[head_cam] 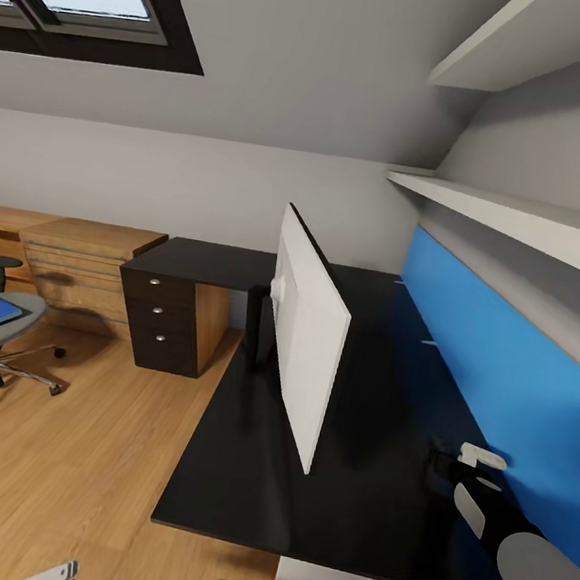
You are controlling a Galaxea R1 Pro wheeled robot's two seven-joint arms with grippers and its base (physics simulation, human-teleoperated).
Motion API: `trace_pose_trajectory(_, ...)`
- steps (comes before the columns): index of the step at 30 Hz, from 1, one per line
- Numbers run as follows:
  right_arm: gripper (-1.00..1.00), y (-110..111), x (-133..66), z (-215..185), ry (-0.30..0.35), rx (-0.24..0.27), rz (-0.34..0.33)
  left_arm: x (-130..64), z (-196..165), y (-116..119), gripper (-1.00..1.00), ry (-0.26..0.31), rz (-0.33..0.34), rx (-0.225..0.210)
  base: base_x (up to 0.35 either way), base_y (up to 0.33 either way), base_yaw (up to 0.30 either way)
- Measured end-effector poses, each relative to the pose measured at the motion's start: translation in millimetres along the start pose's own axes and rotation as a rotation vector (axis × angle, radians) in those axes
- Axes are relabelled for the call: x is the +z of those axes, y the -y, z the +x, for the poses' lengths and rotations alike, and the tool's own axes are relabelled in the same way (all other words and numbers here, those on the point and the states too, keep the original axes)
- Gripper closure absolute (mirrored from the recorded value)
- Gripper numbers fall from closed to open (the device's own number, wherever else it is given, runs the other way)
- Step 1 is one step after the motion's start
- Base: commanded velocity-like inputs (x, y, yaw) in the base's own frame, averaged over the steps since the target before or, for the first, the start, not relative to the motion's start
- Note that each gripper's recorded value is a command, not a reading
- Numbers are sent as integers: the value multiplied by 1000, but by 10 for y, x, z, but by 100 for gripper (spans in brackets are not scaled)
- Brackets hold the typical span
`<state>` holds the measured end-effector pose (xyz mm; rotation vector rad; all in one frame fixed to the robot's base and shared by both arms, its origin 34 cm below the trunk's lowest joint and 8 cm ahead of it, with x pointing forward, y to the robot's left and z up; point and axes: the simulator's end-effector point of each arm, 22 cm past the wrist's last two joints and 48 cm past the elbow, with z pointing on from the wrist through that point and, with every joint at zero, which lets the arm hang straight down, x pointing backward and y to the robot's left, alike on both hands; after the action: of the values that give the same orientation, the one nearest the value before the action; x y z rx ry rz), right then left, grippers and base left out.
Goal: In the bedroom, organize the workspace by keeping the computer under the desk, ensuring the monitor is on the desk, placing the keyboard on the desk next to the monitor, placing the mouse on the desk next to the keyboard, moving the folder from the swivel chair onto the desk next to the mouse, stacking the notebook on top of the folder with the pen on top of the notebook, and positioning the swivel chair next to the desk.
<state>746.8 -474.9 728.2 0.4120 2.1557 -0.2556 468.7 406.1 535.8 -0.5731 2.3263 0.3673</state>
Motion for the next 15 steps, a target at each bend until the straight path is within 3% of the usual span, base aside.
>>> trace_pose_trajectory(15,100,-7,0,-3,1,-4,-2,-2,3,11,-100,0,1,0,0,0,0)
